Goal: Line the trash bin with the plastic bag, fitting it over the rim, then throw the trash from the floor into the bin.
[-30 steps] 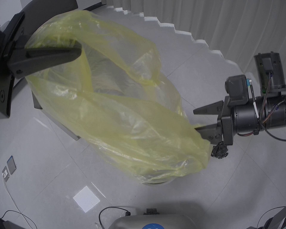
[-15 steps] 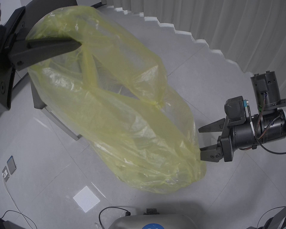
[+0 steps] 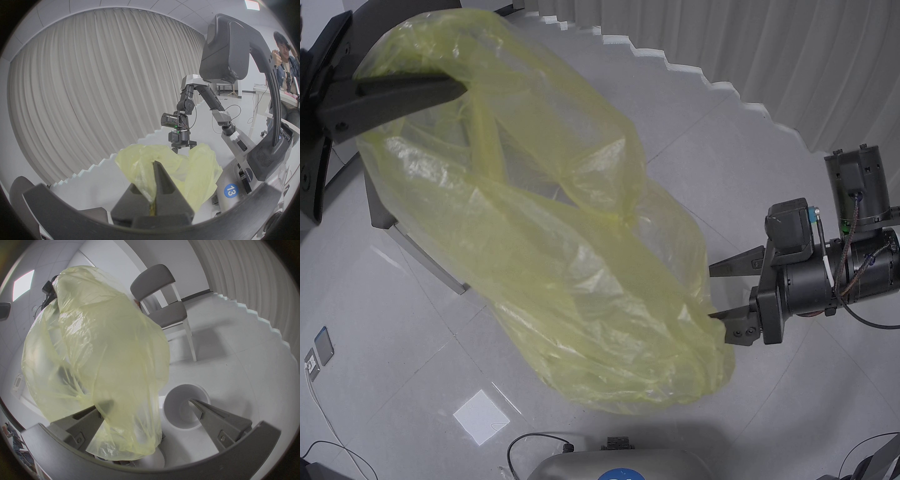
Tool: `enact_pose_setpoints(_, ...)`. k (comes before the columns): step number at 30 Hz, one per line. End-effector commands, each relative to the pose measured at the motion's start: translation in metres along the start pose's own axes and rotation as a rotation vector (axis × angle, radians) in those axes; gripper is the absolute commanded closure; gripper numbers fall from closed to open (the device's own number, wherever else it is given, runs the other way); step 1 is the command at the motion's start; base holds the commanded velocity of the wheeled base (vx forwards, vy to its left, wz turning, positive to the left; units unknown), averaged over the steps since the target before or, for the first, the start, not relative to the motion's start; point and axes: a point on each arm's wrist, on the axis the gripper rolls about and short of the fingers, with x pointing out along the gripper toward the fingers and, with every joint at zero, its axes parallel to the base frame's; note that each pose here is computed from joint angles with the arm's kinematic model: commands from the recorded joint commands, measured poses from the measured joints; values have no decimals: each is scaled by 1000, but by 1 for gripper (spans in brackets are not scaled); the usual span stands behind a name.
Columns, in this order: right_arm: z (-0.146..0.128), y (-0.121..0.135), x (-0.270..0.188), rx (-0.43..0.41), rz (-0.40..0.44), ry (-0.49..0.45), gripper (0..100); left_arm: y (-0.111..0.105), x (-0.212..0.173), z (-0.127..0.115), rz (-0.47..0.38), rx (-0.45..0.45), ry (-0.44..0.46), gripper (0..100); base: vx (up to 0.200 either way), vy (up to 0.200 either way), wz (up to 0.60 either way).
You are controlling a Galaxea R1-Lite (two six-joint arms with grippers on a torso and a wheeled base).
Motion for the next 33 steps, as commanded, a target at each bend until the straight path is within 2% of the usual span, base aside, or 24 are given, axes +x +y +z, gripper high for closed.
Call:
enact_pose_setpoints(1, -5, 6, 6, -3, 28, 24, 0, 1, 2, -1, 0, 0, 1, 100, 0, 0, 0)
enact_pose_setpoints(9, -10, 6, 11, -4, 32, 46, 0, 2, 4, -1, 1, -1, 2, 100, 0, 0, 0)
enact_pose_setpoints(10, -10, 6, 11, -4, 32, 46, 100, 2, 4, -1, 0, -2, 3, 100, 0, 0, 0)
enact_pose_setpoints(14, -9, 7, 7, -4, 31, 37, 100, 5, 6, -2, 18, 0, 6, 100, 0, 0, 0)
enact_pose_setpoints(17, -5, 7, -5, -7, 16, 6, 100, 12, 6, -9, 62, -10, 46, 100, 0, 0, 0)
enact_pose_setpoints(21, -3, -3, -21, 10, -42, -34, 100, 28, 15, -21, 109, -75, 83, 100, 0, 0, 0)
enact_pose_setpoints(23, -2, -7, -27, 15, -65, -47, 100, 34, 21, -28, 124, -145, 98, 100, 0, 0, 0)
enact_pose_setpoints(25, -3, -15, -35, 34, -106, -57, 100, 39, 31, -39, 135, -280, 117, 100, 0, 0, 0)
enact_pose_setpoints(26, -4, -16, -37, 36, -112, -59, 100, 40, 32, -40, 134, -301, 120, 100, 0, 0, 0)
enact_pose_setpoints(27, -5, -23, -40, 52, -145, -62, 100, 39, 42, -50, 124, -434, 138, 100, 0, 0, 0)
enact_pose_setpoints(28, -7, -27, -42, 64, -162, -61, 100, 38, 46, -55, 120, -505, 151, 100, 0, 0, 0)
enact_pose_setpoints(29, -7, -28, -42, 67, -168, -61, 100, 37, 48, -57, 119, -527, 155, 100, 0, 0, 0)
enact_pose_setpoints(30, -12, -34, -46, 94, -190, -54, 100, 32, 53, -67, 135, -641, 200, 100, 0, 0, 0)
enact_pose_setpoints(33, -20, -38, -46, 154, -207, -39, 100, 19, 53, -73, 191, -713, 245, 100, 0, 0, 0)
